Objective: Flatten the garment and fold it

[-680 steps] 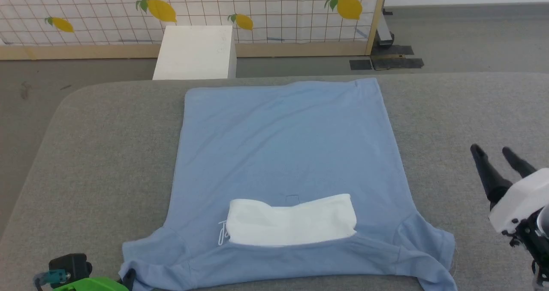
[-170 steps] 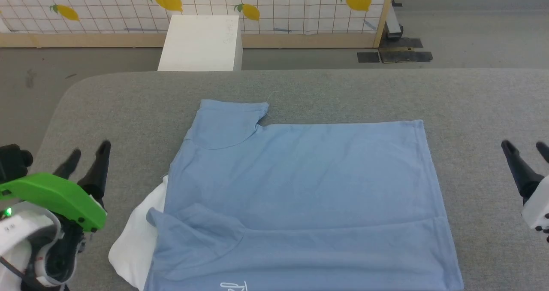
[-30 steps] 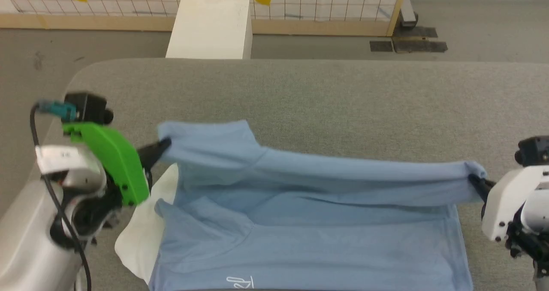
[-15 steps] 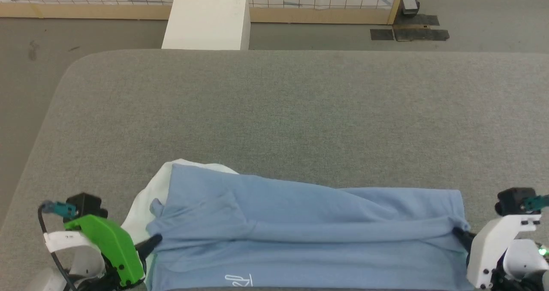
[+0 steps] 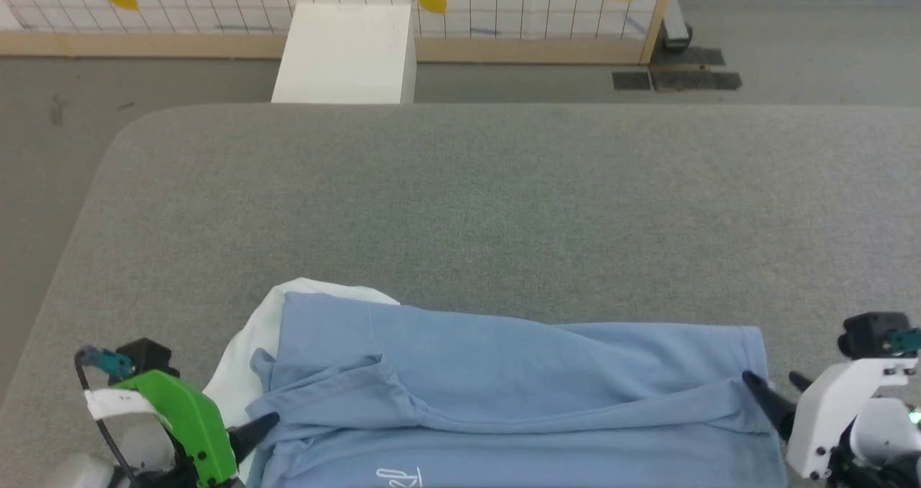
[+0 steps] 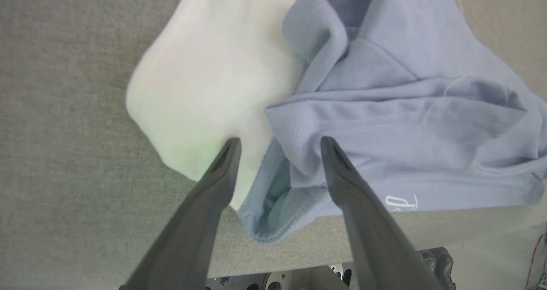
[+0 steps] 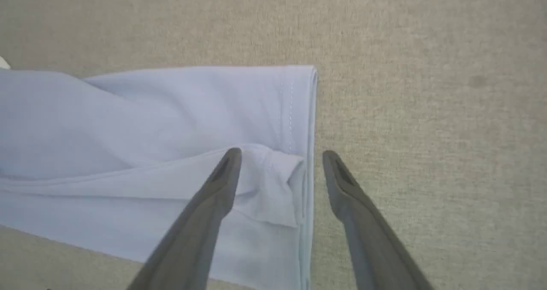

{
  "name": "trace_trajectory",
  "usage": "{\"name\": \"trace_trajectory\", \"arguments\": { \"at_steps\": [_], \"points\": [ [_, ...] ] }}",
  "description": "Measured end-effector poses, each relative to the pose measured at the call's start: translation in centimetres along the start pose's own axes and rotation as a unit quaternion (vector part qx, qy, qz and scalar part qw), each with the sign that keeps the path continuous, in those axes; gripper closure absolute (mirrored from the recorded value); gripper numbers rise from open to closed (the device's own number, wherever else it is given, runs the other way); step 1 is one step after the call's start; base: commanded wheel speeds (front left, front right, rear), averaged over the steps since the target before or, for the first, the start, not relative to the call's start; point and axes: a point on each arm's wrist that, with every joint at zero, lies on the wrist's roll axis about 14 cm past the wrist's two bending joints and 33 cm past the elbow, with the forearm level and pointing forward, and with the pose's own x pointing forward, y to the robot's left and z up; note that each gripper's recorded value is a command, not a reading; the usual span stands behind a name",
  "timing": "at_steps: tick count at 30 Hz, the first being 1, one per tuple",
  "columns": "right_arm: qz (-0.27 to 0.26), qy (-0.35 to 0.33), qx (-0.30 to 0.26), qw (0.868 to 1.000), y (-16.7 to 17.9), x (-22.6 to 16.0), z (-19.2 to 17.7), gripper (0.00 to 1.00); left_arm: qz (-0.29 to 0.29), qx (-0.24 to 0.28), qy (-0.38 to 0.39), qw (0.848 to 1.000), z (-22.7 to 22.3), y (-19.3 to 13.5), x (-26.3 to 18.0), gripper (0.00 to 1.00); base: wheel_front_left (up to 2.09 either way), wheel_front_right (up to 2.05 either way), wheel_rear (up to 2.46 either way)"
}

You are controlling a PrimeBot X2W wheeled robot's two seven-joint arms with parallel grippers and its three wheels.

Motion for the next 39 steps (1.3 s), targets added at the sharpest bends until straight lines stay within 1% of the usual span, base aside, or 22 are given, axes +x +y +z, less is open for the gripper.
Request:
{"name": "trace_trajectory", "arguments": {
  "at_steps": [2,5,8,9,11,13,15,17,18,20,21,23,26,31,34,39],
  "points": [
    [0.005,-0.031,-0.004,0.999,0.1,-0.9,1.8,0.0,0.0,0.011,-0.01,1.0,0.9,-0.3,-0.9,0.0,0.0,0.0,0.0],
    [0.008,-0.07,-0.011,0.997,-0.1,-2.5,4.2,0.0,-0.005,0.026,-0.048,0.999,3.4,-1.3,-2.5,0.0,0.0,0.0,0.0],
    [0.003,-0.1,-0.014,0.995,-0.7,-4.3,6.0,0.0,-0.019,0.039,-0.119,0.992,6.9,-2.7,-4.5,0.0,0.0,0.0,0.0],
    [-0.001,-0.107,-0.017,0.994,-1.0,-4.8,6.5,0.0,-0.025,0.044,-0.162,0.986,8.7,-3.2,-5.5,0.0,0.0,0.0,0.0],
    [-0.009,-0.117,-0.021,0.993,-1.5,-5.6,7.1,0.0,-0.029,0.061,-0.248,0.966,11.9,-3.9,-7.6,0.0,0.0,0.0,0.0],
    [-0.013,-0.125,-0.021,0.992,-1.8,-6.3,7.6,0.0,-0.034,0.084,-0.336,0.937,14.7,-4.6,-9.8,0.0,0.0,0.0,0.0],
    [-0.015,-0.126,-0.02,0.992,-1.9,-6.4,7.6,0.0,-0.036,0.106,-0.404,0.908,16.4,-5.0,-11.4,0.0,0.0,0.0,0.0],
    [-0.016,-0.123,-0.018,0.992,-2.1,-6.3,7.5,0.0,-0.032,0.128,-0.458,0.879,17.5,-5.2,-12.4,0.0,0.0,0.0,0.0],
    [-0.015,-0.12,-0.016,0.993,-2.1,-6.1,7.4,0.0,-0.031,0.133,-0.475,0.869,17.7,-5.1,-12.6,0.0,0.0,0.0,0.0],
    [-0.013,-0.111,-0.01,0.994,-2.0,-5.7,7.0,0.0,-0.025,0.152,-0.517,0.842,18.2,-5.1,-13.2,0.0,0.0,0.0,0.0],
    [-0.013,-0.107,-0.008,0.994,-2.0,-5.4,6.8,0.0,-0.022,0.155,-0.527,0.835,18.2,-5.0,-13.2,0.0,0.0,0.0,0.0],
    [-0.013,-0.091,-0.004,0.996,-2.1,-4.8,6.2,0.0,-0.017,0.174,-0.553,0.815,18.3,-4.9,-13.4,0.0,0.0,0.0,0.0],
    [-0.011,-0.059,0.002,0.998,-2.0,-3.8,4.9,0.0,-0.01,0.198,-0.548,0.813,17.8,-4.5,-12.1,0.0,0.0,0.0,0.0],
    [0.0,0.016,0.001,1.0,-1.8,-2.2,2.1,0.0,-0.015,0.216,-0.513,0.831,16.4,-3.9,-9.3,0.0,0.0,0.0,0.0],
    [0.004,0.046,0.003,0.999,-1.9,-1.4,0.7,0.0,-0.014,0.224,-0.492,0.841,15.7,-3.3,-8.0,0.0,0.0,0.0,0.0],
    [0.01,0.092,0.01,0.996,-1.7,0.2,-1.6,0.0,-0.005,0.218,-0.48,0.85,15.6,-2.1,-7.0,0.0,0.0,0.0,0.0]
  ]
}}
